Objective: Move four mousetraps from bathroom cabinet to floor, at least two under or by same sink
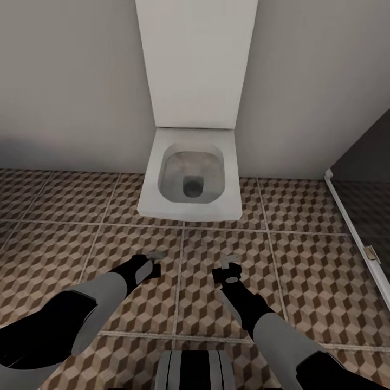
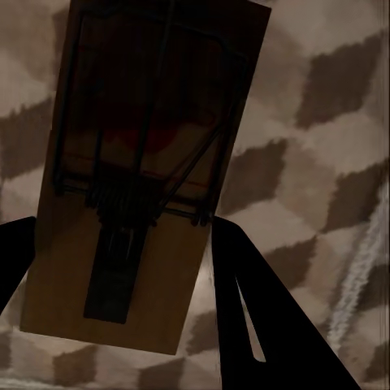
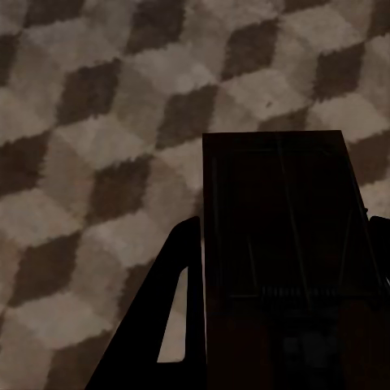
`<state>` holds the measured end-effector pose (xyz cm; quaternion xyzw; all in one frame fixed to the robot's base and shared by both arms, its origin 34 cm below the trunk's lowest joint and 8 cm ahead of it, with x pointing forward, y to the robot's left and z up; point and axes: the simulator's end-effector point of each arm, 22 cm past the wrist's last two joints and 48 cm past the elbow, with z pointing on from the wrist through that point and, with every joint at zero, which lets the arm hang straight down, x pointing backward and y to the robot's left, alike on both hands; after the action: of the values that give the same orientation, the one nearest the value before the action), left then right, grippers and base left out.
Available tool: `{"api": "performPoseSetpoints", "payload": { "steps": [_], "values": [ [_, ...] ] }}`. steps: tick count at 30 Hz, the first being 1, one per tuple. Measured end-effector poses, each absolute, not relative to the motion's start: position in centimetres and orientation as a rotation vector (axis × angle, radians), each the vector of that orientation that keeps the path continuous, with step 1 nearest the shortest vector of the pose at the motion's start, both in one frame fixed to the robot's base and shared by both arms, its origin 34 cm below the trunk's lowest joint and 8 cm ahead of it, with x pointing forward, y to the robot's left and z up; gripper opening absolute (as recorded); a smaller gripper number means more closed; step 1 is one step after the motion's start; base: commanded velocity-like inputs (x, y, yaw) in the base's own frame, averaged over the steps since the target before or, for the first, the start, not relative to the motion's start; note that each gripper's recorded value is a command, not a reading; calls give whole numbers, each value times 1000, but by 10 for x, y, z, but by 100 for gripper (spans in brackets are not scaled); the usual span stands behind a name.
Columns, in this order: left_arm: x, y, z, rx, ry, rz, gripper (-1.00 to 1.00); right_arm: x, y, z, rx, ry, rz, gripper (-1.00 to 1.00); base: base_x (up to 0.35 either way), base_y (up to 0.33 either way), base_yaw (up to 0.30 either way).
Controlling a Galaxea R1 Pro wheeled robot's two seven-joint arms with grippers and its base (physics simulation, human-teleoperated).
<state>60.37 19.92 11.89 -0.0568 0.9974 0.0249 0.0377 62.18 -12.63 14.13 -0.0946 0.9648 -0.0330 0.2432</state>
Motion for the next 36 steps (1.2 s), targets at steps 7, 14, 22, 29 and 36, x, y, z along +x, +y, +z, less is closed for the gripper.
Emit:
{"api": "performPoseSetpoints", "payload": {
  "steps": [7, 14, 22, 29, 36],
  "values": [
    [602, 196, 117, -168, 3061, 46, -100, 622, -126, 141, -259, 2636, -90, -100, 0, 0, 0],
    [602, 196, 117, -165, 3060, 44, -100, 622, -126, 141, -259, 2636, -90, -100, 0, 0, 0],
    [602, 195, 117, -157, 3060, 45, -100, 622, -126, 141, -258, 2636, -90, -100, 0, 0, 0],
    [602, 195, 117, -156, 3061, 45, -100, 622, -126, 141, -257, 2637, -90, -100, 0, 0, 0],
    [602, 195, 117, -156, 3061, 45, -100, 622, -126, 141, -258, 2637, -90, -100, 0, 0, 0]
  ]
}}
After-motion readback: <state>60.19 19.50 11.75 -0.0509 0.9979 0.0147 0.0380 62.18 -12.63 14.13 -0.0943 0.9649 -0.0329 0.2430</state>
